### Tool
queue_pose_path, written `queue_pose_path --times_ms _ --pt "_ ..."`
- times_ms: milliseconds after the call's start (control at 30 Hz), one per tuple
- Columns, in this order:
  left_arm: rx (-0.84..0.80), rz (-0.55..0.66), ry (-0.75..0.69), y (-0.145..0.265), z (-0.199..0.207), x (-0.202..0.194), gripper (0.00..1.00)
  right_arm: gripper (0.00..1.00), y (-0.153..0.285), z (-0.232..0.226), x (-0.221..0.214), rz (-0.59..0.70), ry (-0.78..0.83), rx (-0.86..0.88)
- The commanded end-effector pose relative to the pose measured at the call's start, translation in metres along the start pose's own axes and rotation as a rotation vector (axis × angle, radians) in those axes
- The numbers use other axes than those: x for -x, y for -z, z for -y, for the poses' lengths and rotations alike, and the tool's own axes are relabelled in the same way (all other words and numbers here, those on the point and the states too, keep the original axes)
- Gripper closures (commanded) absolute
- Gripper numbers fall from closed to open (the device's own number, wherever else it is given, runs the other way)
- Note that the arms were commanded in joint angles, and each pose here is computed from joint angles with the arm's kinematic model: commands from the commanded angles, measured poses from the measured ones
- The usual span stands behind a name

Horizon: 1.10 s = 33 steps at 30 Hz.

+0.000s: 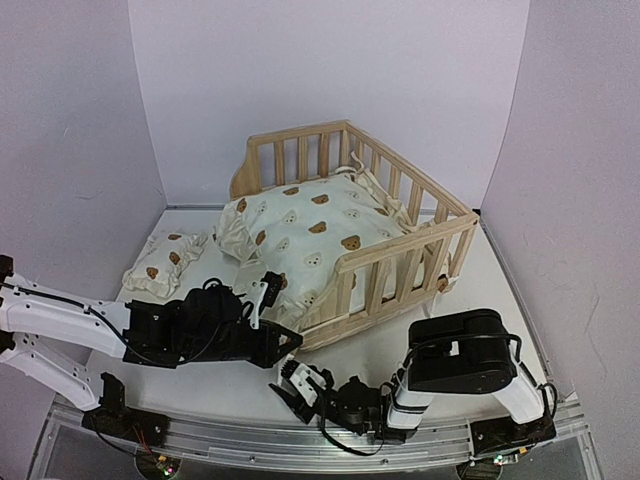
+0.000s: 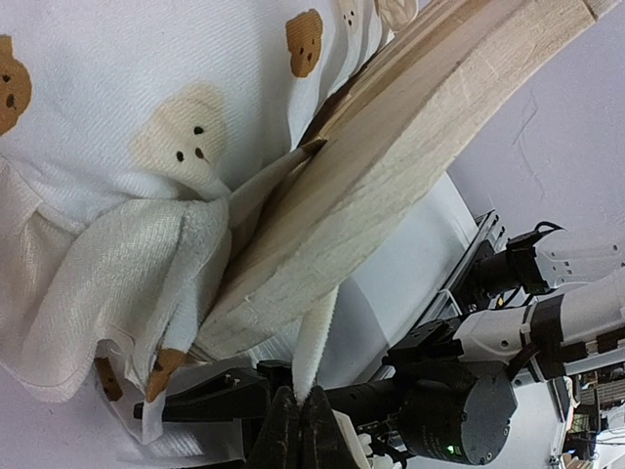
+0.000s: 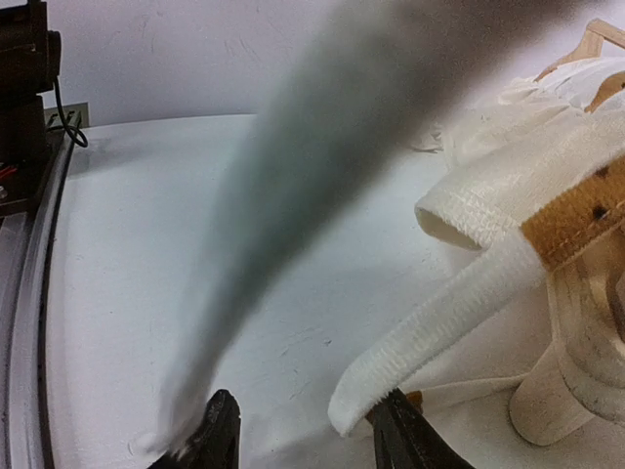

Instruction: Set up the pet bed

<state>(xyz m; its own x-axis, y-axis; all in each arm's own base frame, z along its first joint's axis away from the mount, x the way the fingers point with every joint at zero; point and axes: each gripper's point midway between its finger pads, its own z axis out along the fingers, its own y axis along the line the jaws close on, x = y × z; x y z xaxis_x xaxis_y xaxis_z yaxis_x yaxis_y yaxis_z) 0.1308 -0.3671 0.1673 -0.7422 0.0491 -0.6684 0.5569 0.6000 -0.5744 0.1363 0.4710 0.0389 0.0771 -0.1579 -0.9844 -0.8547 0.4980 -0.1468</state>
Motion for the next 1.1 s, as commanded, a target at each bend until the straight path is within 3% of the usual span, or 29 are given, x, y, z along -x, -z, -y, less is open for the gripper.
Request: queue_pose_path --times_ms 0,133,233,533,767,933,1067 --pt "-0.026 0.061 -0.004 0.012 0.016 0.025 1.0 0.53 -0.005 0.008 0.014 0.059 -0.044 -0.038" --pt "-0.028 0.054 -0.004 0.011 0.016 0.024 1.0 0.61 -0.002 0.01 0.016 0.06 -0.052 -0.034" --pt "-0.03 0.045 -0.002 0.009 0.017 0.022 1.0 0.73 -0.005 0.01 0.02 0.073 -0.062 -0.037" --pt "-0.034 0.037 -0.005 0.007 0.018 0.021 1.0 0.75 -0.01 0.014 0.025 0.094 -0.083 -0.05" --pt "-0.03 0.018 -0.012 0.005 0.015 0.016 1.0 0.98 0.02 0.016 0.036 0.075 -0.146 0.018" --pt "-0.05 -0.066 -0.03 -0.009 0.018 -0.002 1.0 1.0 0.078 0.031 0.015 -0.166 -0.282 0.044" --pt "-0.044 -0.108 -0.03 -0.02 0.015 -0.014 1.0 1.0 0.095 0.038 0.001 -0.408 -0.245 0.009"
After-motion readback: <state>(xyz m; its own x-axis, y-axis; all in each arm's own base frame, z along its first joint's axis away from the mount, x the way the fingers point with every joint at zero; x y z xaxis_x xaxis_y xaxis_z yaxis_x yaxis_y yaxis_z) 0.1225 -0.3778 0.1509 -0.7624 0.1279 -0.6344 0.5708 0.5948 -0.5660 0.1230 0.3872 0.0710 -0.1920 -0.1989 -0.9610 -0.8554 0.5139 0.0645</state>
